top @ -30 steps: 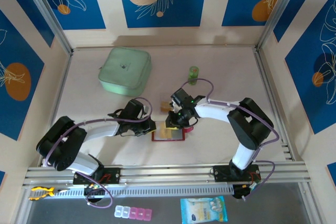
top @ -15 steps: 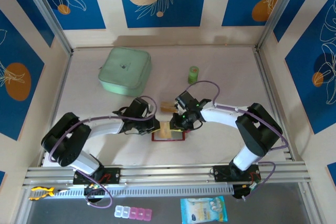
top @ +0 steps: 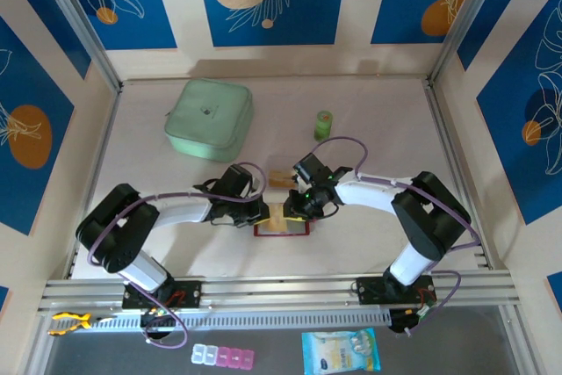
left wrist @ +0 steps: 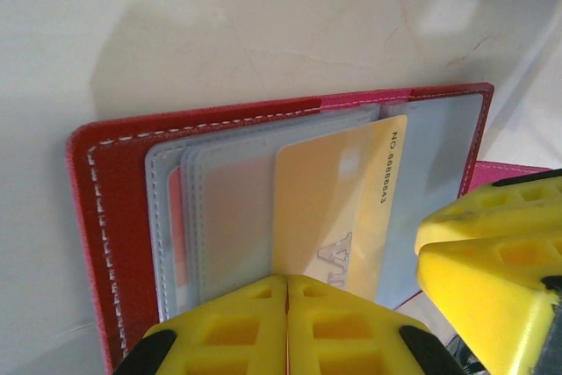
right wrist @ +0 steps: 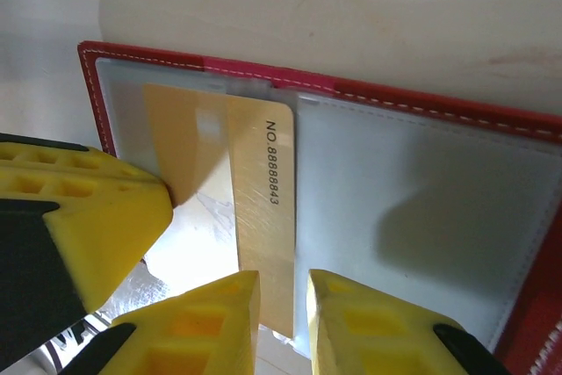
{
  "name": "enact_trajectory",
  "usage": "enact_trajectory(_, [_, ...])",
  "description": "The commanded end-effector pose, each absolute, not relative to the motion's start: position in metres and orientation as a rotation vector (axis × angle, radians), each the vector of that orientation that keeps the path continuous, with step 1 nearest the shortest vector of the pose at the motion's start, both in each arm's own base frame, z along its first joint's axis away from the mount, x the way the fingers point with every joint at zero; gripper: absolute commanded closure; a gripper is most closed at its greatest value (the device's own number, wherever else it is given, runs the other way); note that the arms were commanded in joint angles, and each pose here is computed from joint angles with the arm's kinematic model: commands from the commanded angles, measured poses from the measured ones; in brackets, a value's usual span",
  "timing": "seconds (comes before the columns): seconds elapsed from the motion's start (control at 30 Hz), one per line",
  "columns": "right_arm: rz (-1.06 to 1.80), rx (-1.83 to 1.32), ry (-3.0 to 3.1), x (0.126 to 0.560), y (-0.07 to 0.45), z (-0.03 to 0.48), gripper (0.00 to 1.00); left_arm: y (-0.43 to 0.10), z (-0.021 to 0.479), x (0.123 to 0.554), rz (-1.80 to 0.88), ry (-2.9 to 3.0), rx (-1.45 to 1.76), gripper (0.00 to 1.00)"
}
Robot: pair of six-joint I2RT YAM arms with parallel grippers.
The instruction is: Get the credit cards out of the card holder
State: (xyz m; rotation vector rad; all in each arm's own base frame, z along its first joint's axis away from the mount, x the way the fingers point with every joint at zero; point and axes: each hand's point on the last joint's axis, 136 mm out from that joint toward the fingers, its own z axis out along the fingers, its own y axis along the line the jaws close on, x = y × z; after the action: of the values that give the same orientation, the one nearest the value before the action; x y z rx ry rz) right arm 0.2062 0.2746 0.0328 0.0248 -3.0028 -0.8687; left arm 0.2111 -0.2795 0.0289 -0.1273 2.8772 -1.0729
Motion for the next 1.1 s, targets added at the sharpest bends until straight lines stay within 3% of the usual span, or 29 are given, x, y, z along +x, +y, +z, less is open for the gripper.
enact_trajectory(0.0, [-0.882, 0.0, -2.958, 0.204, 0.276, 0.028, 0.77, -0.278, 0.022, 0.205, -1.034, 2.926, -0.085, 0.93])
enact_trajectory(1.07, [-1.058, -0.058, -2.852, 0.211, 0.29, 0.025, 0.79, -0.268, 0.015, 0.198, -0.976, 2.957, -0.089, 0.94])
